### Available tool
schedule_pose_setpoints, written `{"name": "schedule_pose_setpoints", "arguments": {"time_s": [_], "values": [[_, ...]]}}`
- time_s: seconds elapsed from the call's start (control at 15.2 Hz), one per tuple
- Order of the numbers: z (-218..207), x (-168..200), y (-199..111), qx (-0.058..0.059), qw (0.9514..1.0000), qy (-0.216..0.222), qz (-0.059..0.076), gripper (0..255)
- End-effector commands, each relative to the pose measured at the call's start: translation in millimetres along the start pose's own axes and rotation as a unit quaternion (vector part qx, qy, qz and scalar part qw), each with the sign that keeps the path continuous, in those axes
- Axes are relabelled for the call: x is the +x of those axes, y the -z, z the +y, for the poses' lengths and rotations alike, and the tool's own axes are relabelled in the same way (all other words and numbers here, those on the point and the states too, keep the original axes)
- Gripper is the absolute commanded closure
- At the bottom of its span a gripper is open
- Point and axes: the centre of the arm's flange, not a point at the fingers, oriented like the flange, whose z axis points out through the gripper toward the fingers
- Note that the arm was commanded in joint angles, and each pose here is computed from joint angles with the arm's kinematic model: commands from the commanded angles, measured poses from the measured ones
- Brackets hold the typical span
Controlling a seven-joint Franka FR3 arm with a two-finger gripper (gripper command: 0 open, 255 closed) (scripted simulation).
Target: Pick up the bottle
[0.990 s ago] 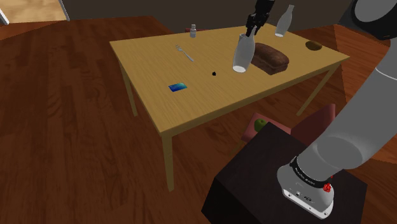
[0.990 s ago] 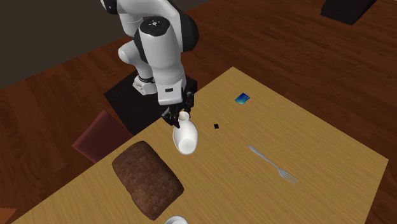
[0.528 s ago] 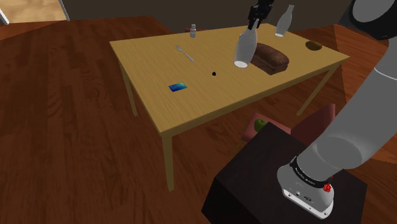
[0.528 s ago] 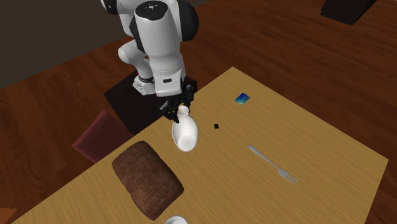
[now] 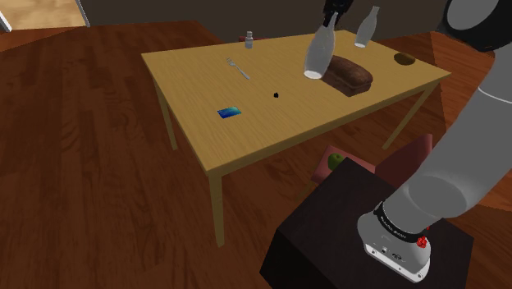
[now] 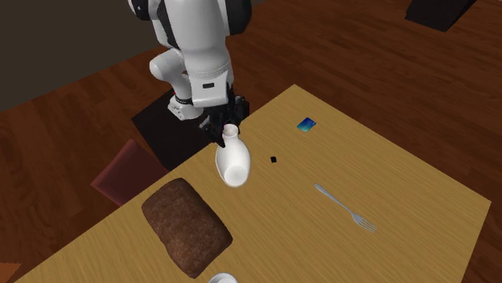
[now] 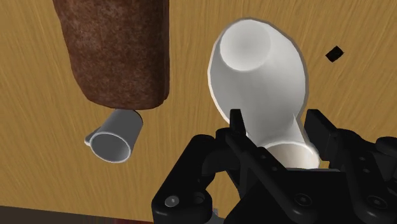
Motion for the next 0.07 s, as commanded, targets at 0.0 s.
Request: {"name": "schedule_pose_setpoints", "arguments": {"time_s": [0.0], "values": [[-0.1, -0.1, 3.1, 0.000, 1.0000, 0.000, 0.000, 255]]}}
